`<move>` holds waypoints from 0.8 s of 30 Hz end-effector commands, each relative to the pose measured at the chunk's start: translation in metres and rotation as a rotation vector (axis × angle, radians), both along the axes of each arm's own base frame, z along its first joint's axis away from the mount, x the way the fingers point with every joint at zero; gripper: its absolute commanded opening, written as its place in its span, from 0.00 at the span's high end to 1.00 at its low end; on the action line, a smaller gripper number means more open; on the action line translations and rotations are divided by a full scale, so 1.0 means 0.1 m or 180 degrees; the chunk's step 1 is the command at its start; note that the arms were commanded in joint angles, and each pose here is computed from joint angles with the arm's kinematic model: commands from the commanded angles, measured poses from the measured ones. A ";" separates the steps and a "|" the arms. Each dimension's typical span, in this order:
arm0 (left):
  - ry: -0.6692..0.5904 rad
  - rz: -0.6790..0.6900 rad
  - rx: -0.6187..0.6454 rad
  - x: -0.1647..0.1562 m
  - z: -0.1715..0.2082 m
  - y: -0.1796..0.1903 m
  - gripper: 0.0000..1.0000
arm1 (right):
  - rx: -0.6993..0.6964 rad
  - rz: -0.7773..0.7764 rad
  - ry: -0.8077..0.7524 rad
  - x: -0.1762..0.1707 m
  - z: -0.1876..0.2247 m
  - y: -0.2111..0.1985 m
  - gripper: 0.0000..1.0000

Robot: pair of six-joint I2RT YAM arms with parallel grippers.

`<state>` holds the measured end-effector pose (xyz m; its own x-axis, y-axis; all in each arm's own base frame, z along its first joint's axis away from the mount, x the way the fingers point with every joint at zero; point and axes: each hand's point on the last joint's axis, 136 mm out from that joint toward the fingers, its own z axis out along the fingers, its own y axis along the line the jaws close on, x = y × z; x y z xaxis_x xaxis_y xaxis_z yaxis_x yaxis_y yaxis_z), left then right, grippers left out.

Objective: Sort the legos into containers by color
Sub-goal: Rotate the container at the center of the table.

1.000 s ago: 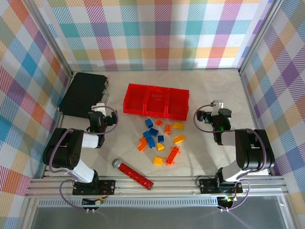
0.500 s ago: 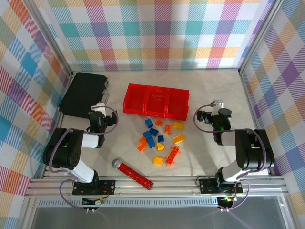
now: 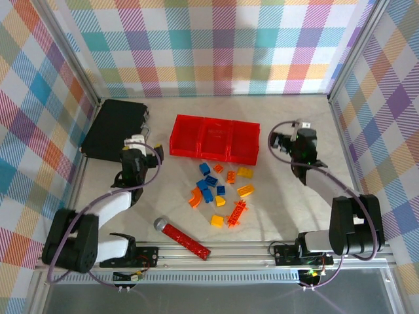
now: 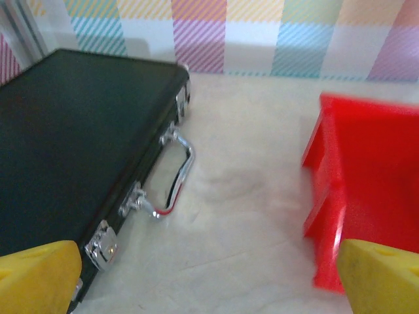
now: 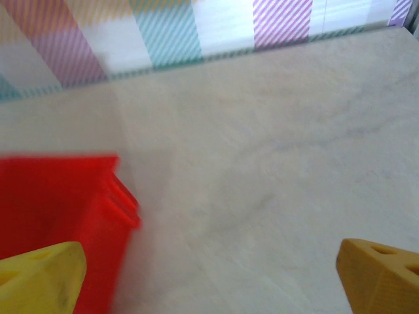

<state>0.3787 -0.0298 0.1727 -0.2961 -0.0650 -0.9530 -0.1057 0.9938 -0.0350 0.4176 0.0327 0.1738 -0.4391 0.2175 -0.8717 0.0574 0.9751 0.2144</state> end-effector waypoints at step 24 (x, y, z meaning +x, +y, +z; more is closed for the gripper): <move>0.1289 -0.0634 -0.0707 -0.33 -0.14 -0.63 0.00 | 0.0131 0.0600 0.2403 0.08 -0.82 0.93 0.29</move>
<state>0.3501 -0.0803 0.1711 -0.6328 -0.1558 -0.7585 0.0083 0.9781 -0.2078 0.4259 0.1286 0.0968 -0.9285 0.1544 -0.3377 0.0689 0.9653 0.2521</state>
